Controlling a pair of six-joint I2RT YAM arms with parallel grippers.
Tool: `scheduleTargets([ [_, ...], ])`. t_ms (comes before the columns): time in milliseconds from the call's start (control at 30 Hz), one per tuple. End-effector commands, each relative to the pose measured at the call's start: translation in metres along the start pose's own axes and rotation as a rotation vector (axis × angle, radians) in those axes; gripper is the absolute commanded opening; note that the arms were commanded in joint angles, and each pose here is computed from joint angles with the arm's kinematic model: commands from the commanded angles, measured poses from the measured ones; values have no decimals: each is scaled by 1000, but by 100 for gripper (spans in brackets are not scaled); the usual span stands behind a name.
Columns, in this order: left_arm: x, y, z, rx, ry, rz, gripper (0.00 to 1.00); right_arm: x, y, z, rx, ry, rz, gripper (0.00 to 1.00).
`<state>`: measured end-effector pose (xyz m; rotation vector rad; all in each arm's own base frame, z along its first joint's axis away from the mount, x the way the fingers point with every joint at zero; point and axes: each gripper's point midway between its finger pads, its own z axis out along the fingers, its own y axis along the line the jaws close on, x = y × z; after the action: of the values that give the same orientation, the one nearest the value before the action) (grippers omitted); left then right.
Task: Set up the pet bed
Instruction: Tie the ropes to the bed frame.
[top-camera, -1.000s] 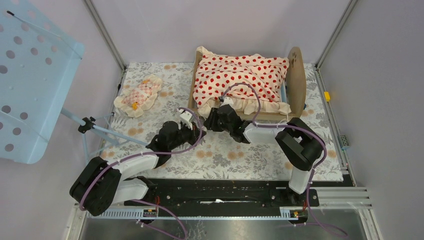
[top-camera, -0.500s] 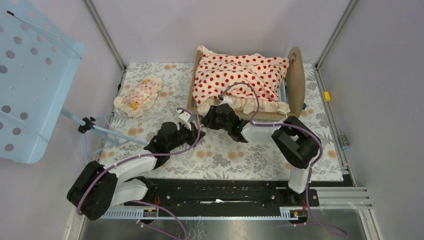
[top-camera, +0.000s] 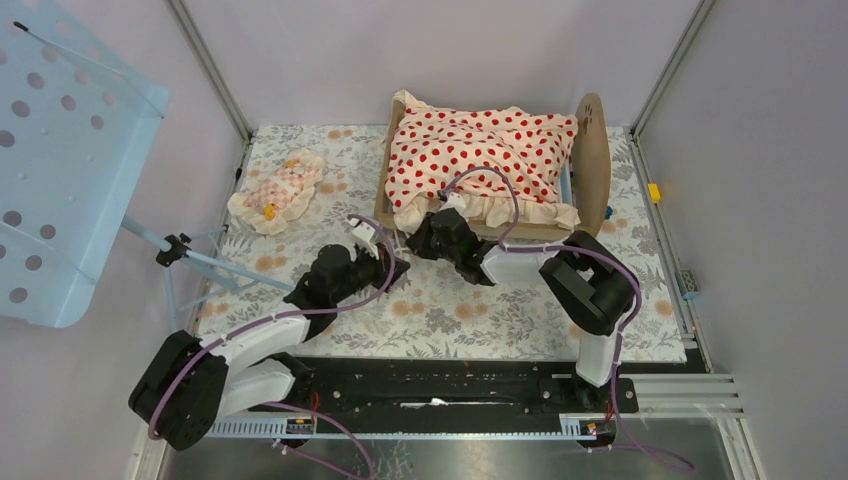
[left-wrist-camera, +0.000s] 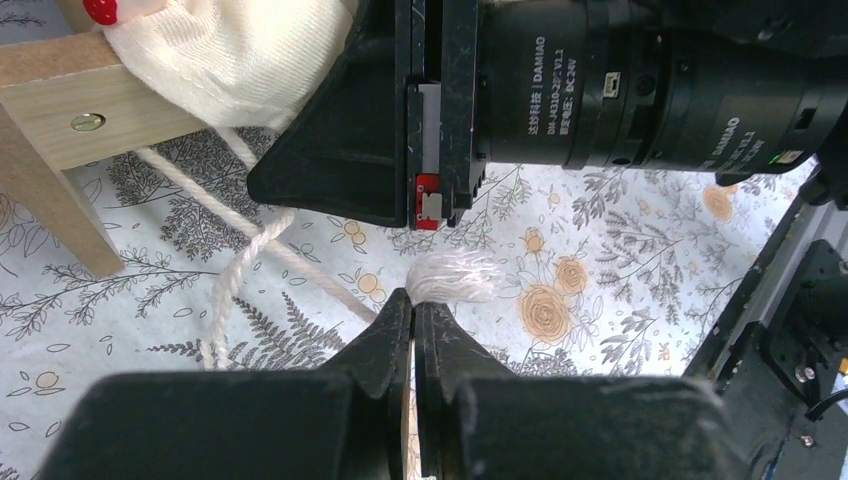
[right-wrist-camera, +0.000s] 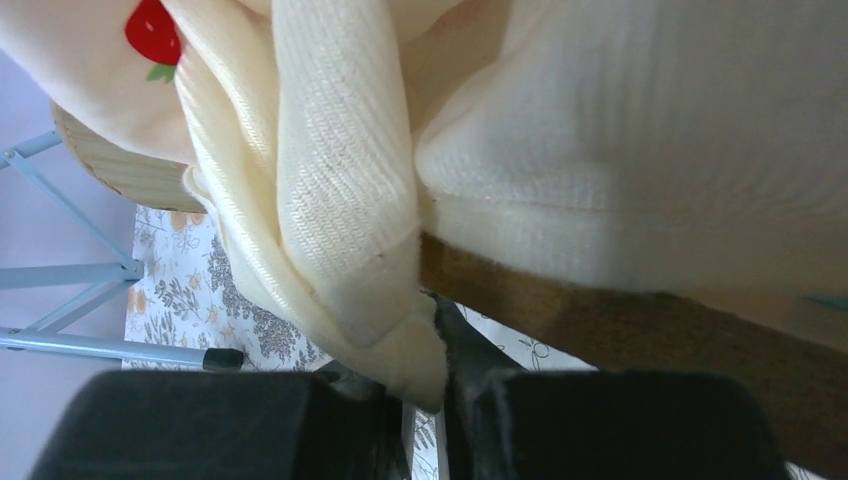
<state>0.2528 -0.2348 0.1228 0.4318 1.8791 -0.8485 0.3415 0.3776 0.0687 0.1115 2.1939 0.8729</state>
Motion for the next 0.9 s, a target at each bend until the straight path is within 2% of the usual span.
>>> scheduleTargets([
  [0,-23,-3,-3,4,-90,-36,0,-12,3,-2,-8,-50,15,11],
  [200,-33,2,-4,-21,-121,-84,0,-16,2,-12,-14,-73,3,4],
  [867,-46,28,27,-92,-2,-163,0,-33,14,-38,-88,-139,-57,3],
])
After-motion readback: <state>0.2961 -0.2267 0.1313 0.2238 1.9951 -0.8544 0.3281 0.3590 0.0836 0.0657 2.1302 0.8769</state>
